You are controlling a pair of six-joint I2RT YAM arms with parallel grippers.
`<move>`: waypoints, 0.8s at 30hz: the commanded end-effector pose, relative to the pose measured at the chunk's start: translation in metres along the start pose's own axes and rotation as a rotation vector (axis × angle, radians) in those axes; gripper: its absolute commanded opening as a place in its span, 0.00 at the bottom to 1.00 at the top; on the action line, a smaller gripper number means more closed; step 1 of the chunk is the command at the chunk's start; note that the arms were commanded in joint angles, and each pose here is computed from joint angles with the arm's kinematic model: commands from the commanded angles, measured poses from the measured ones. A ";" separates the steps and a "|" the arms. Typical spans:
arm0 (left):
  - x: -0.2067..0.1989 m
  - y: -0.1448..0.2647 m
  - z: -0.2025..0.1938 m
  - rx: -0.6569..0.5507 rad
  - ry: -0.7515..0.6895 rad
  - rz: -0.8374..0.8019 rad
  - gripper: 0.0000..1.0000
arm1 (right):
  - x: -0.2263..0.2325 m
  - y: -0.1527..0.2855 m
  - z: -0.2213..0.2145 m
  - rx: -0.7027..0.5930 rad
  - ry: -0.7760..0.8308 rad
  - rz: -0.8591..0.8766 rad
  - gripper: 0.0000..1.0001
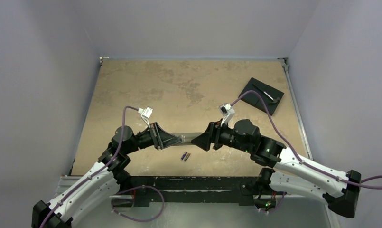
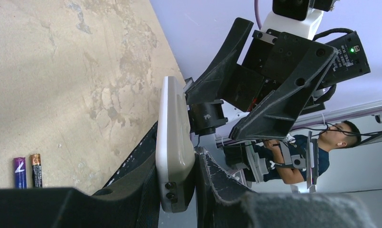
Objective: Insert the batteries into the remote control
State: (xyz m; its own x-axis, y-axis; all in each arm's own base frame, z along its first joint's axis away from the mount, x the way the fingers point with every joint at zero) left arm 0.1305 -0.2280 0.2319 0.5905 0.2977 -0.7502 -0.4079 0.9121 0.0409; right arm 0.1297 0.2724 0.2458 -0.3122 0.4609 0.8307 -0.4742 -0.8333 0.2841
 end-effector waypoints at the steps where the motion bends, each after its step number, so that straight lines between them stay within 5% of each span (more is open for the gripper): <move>1: -0.046 0.005 0.026 -0.067 -0.091 -0.161 0.00 | -0.002 -0.005 0.004 -0.022 0.017 -0.025 0.70; 24: -0.051 0.005 0.022 -0.067 -0.059 -0.227 0.00 | 0.008 -0.015 -0.011 0.041 -0.001 0.083 0.72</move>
State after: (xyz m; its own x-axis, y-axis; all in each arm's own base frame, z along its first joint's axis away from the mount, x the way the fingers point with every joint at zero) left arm 0.1353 -0.2281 0.2304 0.5743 0.3089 -0.7581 -0.4286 0.9025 0.0431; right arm 0.1347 0.2811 0.2409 -0.3203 0.4581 0.8292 -0.4761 -0.8345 0.2772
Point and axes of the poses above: each gripper's point midway between its finger pads, its own y axis back along the fingers, its own x axis along the line the jaws close on, z = x × y, the point moved 2 cm from there along y, back along the fingers, and after that the axes turned 14 degrees about -y, right-handed, at the moved point
